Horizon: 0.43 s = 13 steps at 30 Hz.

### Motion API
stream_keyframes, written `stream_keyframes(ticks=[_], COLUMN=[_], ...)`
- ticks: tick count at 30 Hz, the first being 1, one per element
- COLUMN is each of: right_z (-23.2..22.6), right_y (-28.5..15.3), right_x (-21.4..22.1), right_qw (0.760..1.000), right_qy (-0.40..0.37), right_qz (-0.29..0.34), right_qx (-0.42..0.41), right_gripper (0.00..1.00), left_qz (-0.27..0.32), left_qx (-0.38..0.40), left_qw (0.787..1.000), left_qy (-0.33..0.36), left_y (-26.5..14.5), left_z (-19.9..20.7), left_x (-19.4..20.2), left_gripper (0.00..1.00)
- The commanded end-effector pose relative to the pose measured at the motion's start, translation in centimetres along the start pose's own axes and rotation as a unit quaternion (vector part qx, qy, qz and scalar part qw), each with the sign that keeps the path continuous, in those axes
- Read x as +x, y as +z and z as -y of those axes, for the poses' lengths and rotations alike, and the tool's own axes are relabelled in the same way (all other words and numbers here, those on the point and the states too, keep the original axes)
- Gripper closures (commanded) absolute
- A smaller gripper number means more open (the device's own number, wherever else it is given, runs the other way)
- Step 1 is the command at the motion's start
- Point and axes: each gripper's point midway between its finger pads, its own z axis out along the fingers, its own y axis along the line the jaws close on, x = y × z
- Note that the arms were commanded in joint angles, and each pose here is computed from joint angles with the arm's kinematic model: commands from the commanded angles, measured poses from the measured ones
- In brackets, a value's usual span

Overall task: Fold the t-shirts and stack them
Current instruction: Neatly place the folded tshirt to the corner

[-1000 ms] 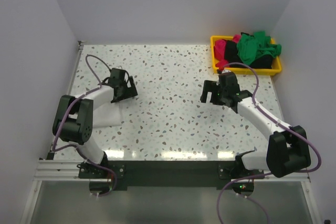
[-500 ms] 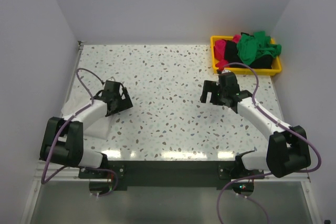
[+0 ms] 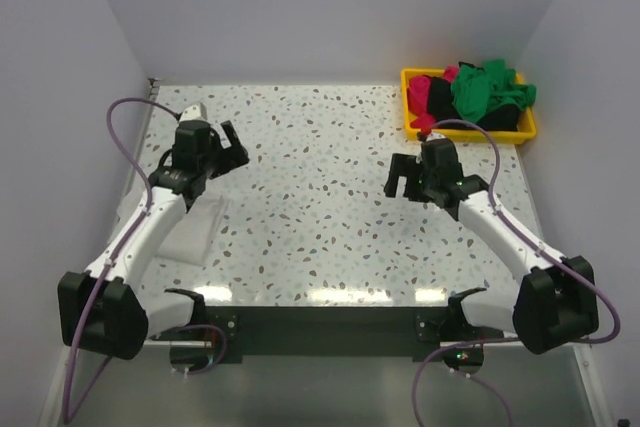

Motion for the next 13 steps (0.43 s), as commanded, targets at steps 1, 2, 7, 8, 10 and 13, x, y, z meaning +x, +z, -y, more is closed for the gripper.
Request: stream_keyframes(ticks=[1,2,7,8,10,13], right_z=[-0.9,-0.6,0.1,0.4,0.2,0.1], right_y=[-3.1,-3.5,-7.2,-7.6,-8.6,-9.3], right_x=[-3.4,-4.0,-7.1,-7.4,-7.8,-8.0], right_qw=[0.998,0.997,0.989,0.987,0.985,0.983], right_qy=[-0.001,0.003,0.027,0.028,0.021,0.022], right_qz=[0.059,0.073,0.146,0.153,0.168,0.179], right_qx=[-0.012,0.000,0.024,0.032,0.025,0.019], right_gripper=[0.01,0.01,0.01,0.01,0.01,0.01], left_qz=[0.090,0.108,0.132,0.125,0.116,0.107], left_qx=[0.040,0.048,0.081,0.078,0.070,0.047], left_qw=[0.995,0.993,0.988,0.989,0.991,0.993], left_qy=[0.000,-0.005,0.000,0.000,0.004,0.003], left_y=[-3.5,-4.5,-5.7,-5.4,-5.0,-4.3], left_z=[2.3,2.6,3.3,3.0,2.5,1.3], left_x=[-5.5,-6.3,-6.7,-6.0,-5.3,-4.2], left_gripper=[0.00,0.00,0.00,0.00,0.00,0.00])
